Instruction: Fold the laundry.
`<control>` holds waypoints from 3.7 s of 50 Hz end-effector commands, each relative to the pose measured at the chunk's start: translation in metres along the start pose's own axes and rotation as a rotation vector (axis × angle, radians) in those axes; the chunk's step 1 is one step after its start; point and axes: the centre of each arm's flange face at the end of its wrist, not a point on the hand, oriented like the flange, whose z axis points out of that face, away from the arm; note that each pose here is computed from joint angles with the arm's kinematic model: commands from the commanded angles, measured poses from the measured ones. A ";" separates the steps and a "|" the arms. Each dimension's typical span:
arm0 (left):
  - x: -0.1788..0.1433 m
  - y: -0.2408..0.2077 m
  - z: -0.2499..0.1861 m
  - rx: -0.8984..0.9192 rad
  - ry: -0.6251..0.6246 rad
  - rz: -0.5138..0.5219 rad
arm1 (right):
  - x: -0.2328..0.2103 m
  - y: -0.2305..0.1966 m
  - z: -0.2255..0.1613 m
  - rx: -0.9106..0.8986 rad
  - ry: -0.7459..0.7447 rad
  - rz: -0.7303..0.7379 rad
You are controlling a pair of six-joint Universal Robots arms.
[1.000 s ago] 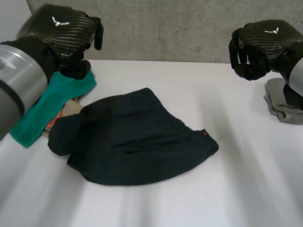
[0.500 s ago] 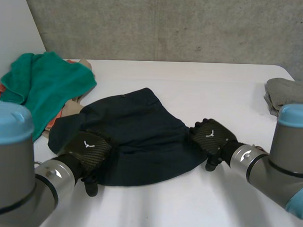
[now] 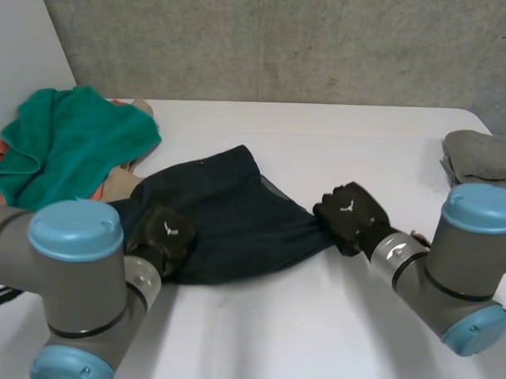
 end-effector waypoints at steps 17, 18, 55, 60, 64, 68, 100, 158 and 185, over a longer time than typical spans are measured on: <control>-0.119 -0.147 -0.102 0.358 0.016 -0.435 | 0.147 -0.155 -0.094 0.067 0.234 0.241; -0.115 -0.145 -0.095 0.334 0.027 -0.437 | 0.145 -0.152 -0.090 0.060 0.223 0.242; -0.078 -0.067 -0.004 0.044 0.039 -0.294 | 0.096 -0.086 -0.047 -0.231 0.182 0.155; -0.071 -0.058 -0.001 0.024 0.083 -0.253 | 0.084 -0.071 -0.062 -0.345 0.080 0.156; -0.058 -0.048 0.001 -0.001 0.118 -0.232 | 0.072 -0.052 -0.064 -0.399 0.019 0.177; -0.044 -0.042 0.013 0.001 0.125 -0.224 | 0.063 -0.028 -0.048 -0.346 0.015 0.177; -0.250 -0.251 -0.008 0.978 -0.582 -0.378 | 0.243 -0.210 -0.009 0.760 0.824 0.023; -0.006 -0.050 -0.048 -0.188 0.325 0.030 | 0.041 -0.011 -0.091 -0.585 -0.249 0.020; -0.017 -0.075 0.117 0.237 0.321 0.078 | 0.028 0.007 -0.081 -0.520 -0.183 0.028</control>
